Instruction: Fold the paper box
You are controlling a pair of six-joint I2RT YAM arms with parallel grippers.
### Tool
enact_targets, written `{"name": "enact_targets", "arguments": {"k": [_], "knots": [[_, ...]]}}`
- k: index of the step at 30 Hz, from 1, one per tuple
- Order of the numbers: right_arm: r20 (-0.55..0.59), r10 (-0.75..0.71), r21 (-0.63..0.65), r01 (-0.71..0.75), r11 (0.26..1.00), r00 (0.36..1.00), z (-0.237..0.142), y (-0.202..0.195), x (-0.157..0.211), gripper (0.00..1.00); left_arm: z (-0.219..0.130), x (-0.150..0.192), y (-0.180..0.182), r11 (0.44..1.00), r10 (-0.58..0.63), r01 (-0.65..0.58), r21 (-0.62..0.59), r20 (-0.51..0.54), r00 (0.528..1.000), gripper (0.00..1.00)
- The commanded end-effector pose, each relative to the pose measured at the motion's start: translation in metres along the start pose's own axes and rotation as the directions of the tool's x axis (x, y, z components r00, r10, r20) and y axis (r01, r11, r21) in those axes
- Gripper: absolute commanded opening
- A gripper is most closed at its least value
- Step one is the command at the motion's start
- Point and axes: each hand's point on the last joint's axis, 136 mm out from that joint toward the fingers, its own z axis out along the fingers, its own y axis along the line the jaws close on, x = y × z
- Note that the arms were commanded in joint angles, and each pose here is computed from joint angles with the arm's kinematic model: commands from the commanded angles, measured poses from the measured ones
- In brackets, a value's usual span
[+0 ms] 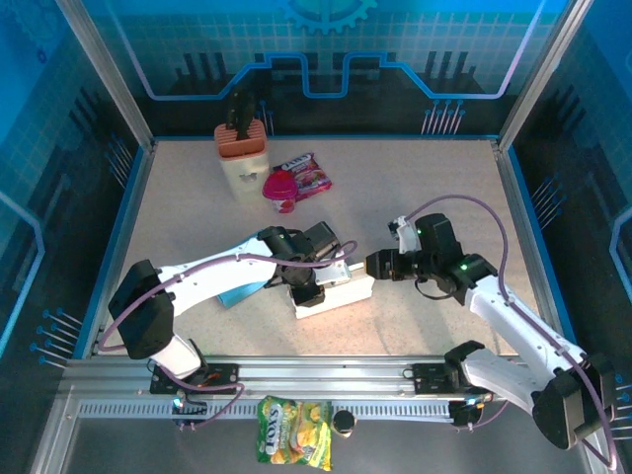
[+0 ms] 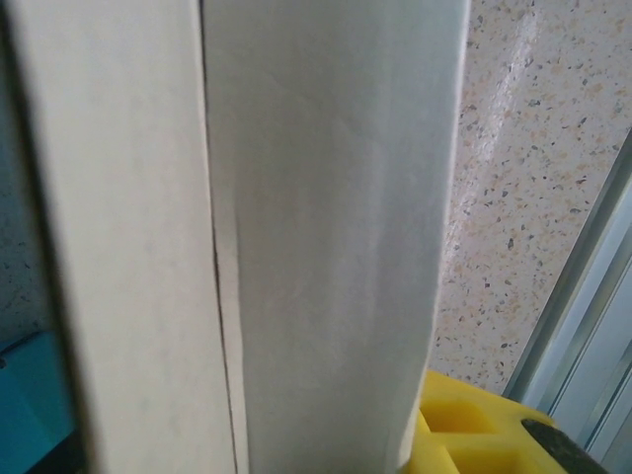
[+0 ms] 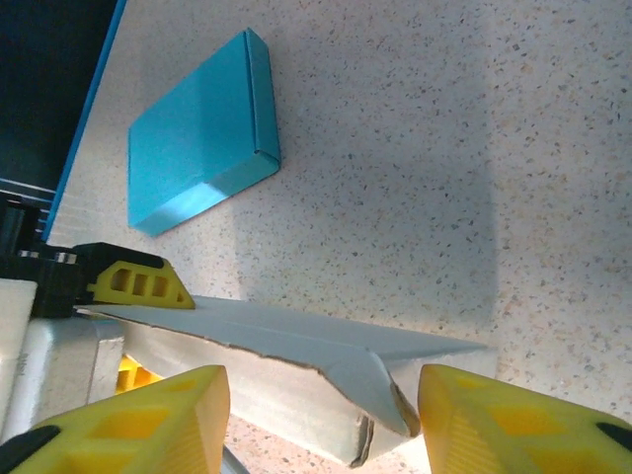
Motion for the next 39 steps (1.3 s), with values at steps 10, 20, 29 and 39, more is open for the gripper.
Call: {"name": "enact_targets", "arguments": {"k": [10,20,29,39], "knots": [[-0.005,-0.109,0.089,0.109,0.99,0.994,-0.005,0.003,-0.005,0.35,0.004,0.004,-0.004,0.999,0.017,-0.016,0.042,-0.019,1.0,0.3],[-0.035,-0.139,0.173,0.143,0.974,0.99,-0.002,-0.003,0.002,0.26,0.007,0.005,-0.004,0.999,0.014,-0.013,0.041,-0.029,0.999,0.3],[-0.049,-0.145,0.238,0.153,0.959,0.988,-0.002,-0.011,0.006,0.21,0.006,0.004,-0.004,0.999,0.016,-0.014,0.044,-0.028,0.999,0.29],[-0.064,-0.163,0.299,0.174,0.938,0.985,-0.002,-0.017,0.007,0.16,0.005,0.005,-0.004,0.999,0.014,-0.012,0.042,-0.029,1.0,0.29]]}}
